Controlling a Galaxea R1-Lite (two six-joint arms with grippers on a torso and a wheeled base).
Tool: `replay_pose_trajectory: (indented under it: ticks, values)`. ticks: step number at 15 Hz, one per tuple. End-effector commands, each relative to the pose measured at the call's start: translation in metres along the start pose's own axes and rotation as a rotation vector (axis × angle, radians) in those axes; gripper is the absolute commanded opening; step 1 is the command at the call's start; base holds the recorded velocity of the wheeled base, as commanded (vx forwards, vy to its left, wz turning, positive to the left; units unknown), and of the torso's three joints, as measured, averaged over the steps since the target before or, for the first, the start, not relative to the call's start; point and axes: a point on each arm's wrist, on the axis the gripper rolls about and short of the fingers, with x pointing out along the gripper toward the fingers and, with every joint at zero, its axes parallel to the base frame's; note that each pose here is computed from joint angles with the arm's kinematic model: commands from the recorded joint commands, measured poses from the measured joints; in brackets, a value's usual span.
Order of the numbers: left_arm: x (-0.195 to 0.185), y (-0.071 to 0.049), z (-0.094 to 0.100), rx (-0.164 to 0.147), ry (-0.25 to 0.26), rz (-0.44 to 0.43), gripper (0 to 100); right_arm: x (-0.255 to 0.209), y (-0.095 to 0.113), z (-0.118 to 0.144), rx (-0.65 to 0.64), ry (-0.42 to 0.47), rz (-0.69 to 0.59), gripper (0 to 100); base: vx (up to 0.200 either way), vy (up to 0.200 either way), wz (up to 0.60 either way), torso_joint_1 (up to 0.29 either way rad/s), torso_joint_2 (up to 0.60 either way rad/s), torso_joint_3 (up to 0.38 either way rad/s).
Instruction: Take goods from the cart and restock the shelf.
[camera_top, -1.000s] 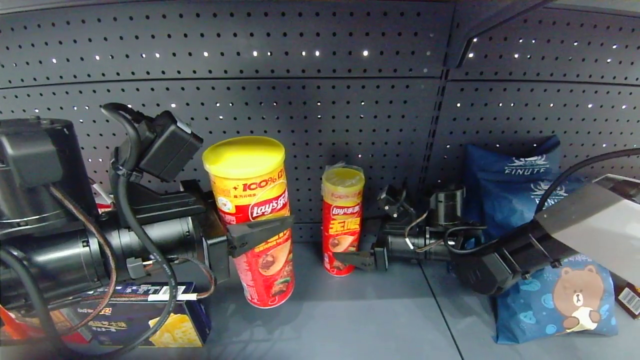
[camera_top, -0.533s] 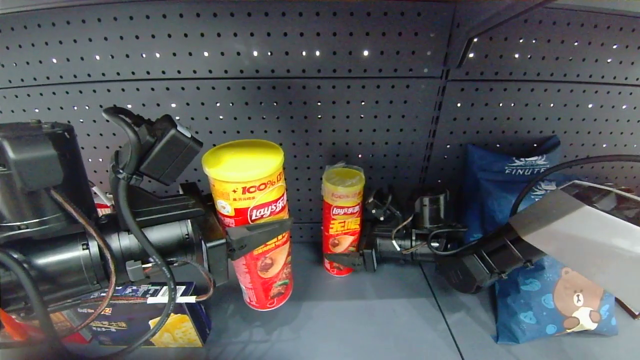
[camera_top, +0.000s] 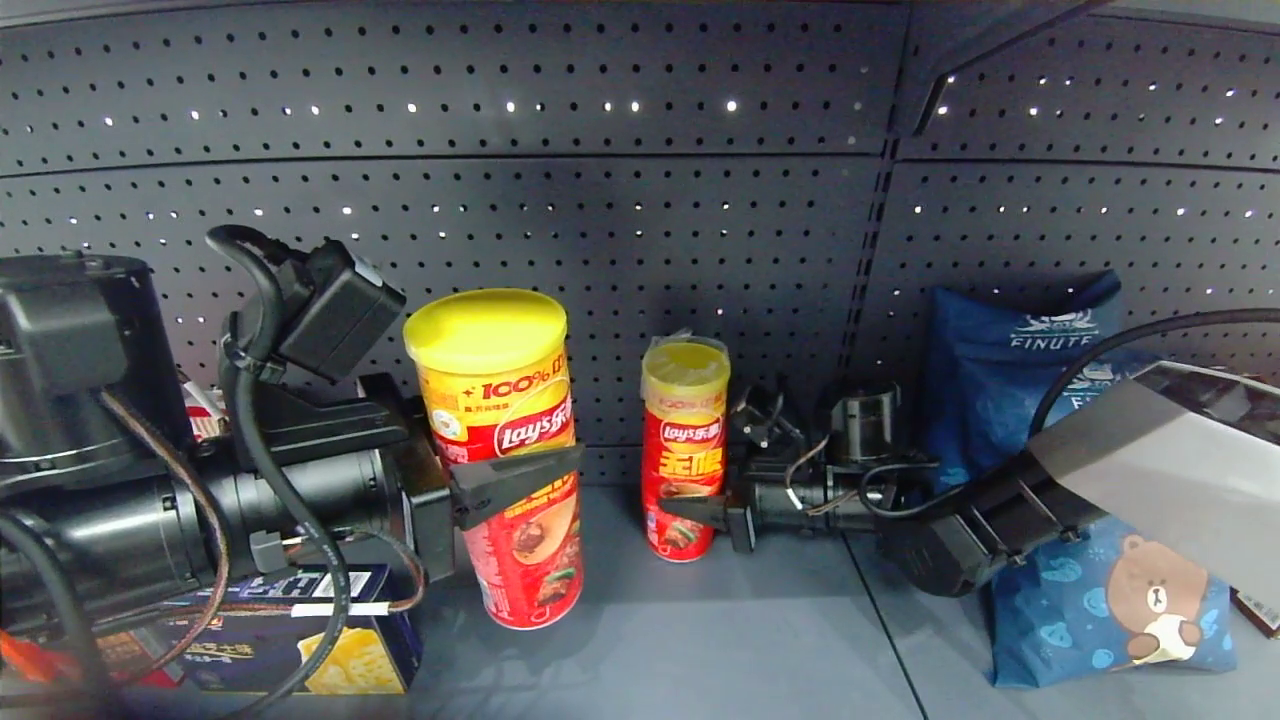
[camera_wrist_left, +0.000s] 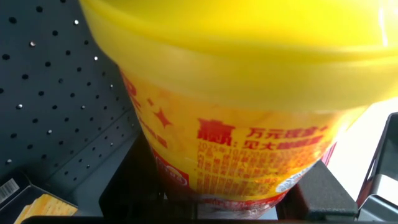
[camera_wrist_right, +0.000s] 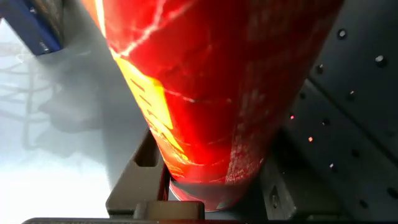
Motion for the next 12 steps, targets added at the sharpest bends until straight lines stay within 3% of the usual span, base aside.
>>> replay_pose_trajectory:
  ticks: [1, 6, 12]
  values:
    - [0.0, 0.0, 0.0, 0.0, -0.001, 0.0, 0, -0.012, 0.011, 0.016, -0.021, -0.021, -0.009, 0, 0.0, 0.0, 0.0, 0.0, 0.0, 0.0]
    - [-0.001, 0.0, 0.0, -0.001, -0.002, 0.003, 0, -0.045, 0.054, 0.034, -0.032, -0.025, -0.007, 0, 0.0, 0.0, 0.0, 0.0, 0.0, 0.0]
    - [-0.003, 0.004, -0.002, -0.006, 0.006, 0.033, 0, -0.078, 0.103, 0.024, -0.032, -0.005, 0.007, 0, 0.0, 0.0, 0.0, 0.0, 0.0, 0.0]
